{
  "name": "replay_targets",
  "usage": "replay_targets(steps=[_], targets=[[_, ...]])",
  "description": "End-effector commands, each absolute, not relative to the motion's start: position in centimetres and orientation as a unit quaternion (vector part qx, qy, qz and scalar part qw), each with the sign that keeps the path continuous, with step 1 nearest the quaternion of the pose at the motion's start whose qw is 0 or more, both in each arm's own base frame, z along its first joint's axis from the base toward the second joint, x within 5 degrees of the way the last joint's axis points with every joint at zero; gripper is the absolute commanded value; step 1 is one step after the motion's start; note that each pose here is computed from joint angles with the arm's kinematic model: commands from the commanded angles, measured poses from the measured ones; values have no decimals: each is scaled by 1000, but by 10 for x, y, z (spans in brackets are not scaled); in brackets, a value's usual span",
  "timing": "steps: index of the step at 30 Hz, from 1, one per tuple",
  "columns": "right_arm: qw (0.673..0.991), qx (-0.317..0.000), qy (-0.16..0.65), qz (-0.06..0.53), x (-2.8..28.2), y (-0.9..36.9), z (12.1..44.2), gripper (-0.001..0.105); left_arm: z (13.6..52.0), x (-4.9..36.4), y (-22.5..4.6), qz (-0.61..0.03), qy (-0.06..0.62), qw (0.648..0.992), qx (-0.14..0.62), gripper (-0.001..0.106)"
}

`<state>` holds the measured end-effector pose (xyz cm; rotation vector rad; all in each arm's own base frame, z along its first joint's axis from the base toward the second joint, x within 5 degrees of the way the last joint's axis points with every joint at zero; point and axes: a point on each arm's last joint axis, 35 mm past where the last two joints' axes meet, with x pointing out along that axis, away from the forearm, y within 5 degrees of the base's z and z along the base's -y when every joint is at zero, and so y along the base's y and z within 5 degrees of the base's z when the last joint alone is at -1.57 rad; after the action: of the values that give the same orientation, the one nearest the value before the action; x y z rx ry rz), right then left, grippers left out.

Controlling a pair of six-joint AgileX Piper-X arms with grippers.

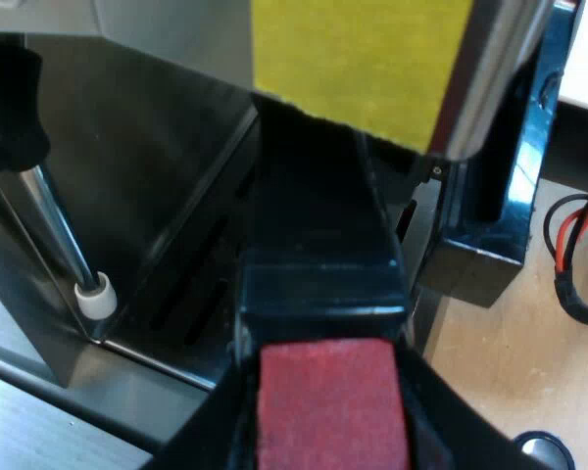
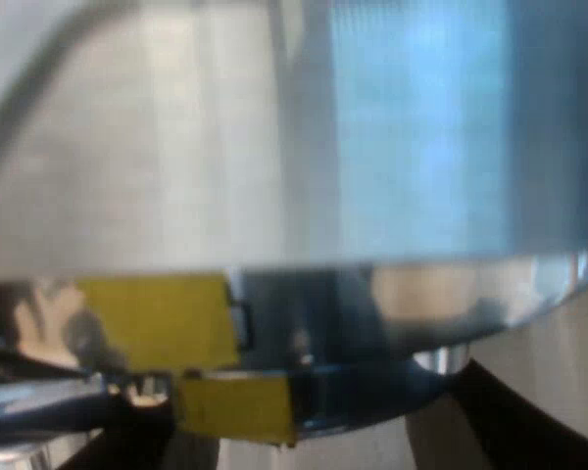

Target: Put the handle in the coffee machine

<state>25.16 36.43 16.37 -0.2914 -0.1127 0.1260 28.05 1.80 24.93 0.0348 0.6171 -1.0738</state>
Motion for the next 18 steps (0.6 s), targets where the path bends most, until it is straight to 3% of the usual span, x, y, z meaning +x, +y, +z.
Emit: replay_targets(steps=[1,18], targets=[[987,-121,-79,63,251,364,178,46,269,281,15,-544,211,812,0,0],[986,-121,-83,74,251,365,178,46,266,282,17,-519,238,821,25,0]])
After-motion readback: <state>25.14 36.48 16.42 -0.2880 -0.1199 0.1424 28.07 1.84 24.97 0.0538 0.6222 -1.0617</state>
